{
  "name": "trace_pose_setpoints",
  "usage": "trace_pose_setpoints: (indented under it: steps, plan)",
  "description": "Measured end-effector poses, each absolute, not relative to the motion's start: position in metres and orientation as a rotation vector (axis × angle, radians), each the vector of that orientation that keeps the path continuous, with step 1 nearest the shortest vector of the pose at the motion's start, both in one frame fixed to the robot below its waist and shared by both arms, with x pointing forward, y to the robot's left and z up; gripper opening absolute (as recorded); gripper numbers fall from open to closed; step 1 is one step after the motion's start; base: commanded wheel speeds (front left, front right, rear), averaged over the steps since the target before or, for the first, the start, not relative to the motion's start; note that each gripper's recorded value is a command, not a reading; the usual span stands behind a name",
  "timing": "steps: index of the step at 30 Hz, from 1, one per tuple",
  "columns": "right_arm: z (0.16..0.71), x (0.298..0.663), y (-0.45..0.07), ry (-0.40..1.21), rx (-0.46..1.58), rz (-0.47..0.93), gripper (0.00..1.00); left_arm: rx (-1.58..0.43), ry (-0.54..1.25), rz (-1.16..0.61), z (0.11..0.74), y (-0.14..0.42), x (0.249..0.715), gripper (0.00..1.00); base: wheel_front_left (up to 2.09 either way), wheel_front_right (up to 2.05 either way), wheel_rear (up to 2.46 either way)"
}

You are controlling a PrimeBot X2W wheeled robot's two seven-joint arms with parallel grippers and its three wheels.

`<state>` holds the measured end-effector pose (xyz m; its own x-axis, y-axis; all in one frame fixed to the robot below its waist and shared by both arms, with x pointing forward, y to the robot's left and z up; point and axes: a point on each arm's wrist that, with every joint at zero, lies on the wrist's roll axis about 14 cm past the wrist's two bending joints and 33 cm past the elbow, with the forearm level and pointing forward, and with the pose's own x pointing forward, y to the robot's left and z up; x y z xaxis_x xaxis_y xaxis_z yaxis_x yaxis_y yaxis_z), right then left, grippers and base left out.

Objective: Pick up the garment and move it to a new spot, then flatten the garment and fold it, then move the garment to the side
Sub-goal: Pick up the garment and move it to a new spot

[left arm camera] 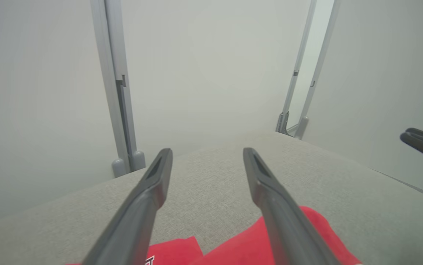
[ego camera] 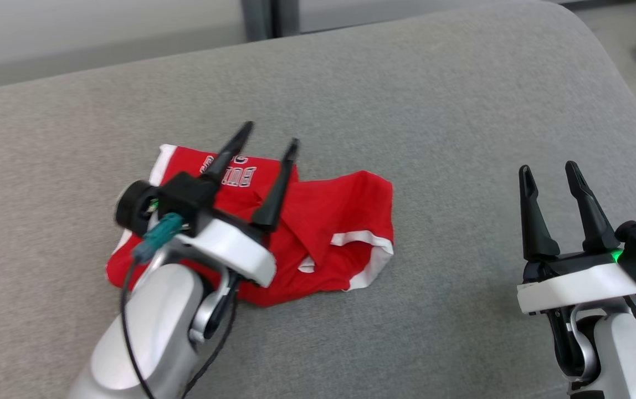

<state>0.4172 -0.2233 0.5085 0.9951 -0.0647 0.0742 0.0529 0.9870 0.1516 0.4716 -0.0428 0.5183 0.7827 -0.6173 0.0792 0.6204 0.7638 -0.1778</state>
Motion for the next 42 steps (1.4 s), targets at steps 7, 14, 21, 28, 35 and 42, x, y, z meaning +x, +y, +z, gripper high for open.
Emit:
trace_pose_setpoints:
  steps: [7,14,21,28,35,42]
  plan:
    - [0.516,0.421,-0.201,-0.085,0.154,0.005,1.00,-0.187,-0.049,-0.371,0.519,0.056,0.481,1.00,0.00,0.00,0.00]
    - [0.527,0.420,-0.179,-0.092,0.148,0.068,1.00,-0.176,-0.049,-0.145,0.513,0.144,0.462,1.00,0.00,0.00,0.00]
    - [0.529,0.415,-0.163,-0.078,0.143,0.114,1.00,-0.179,-0.049,-0.066,0.511,0.189,0.434,1.00,0.00,0.00,0.00]
    - [0.533,0.406,-0.156,-0.075,0.139,0.139,1.00,-0.179,-0.053,-0.011,0.511,0.217,0.406,1.00,0.00,0.00,0.00]
    - [0.536,0.392,-0.157,-0.074,0.132,0.141,1.00,-0.154,-0.047,-0.026,0.508,0.210,0.377,1.00,0.00,0.00,0.00]
    - [0.533,0.380,-0.164,-0.060,0.135,0.124,1.00,-0.146,-0.037,-0.040,0.508,0.203,0.362,1.00,0.00,0.00,0.00]
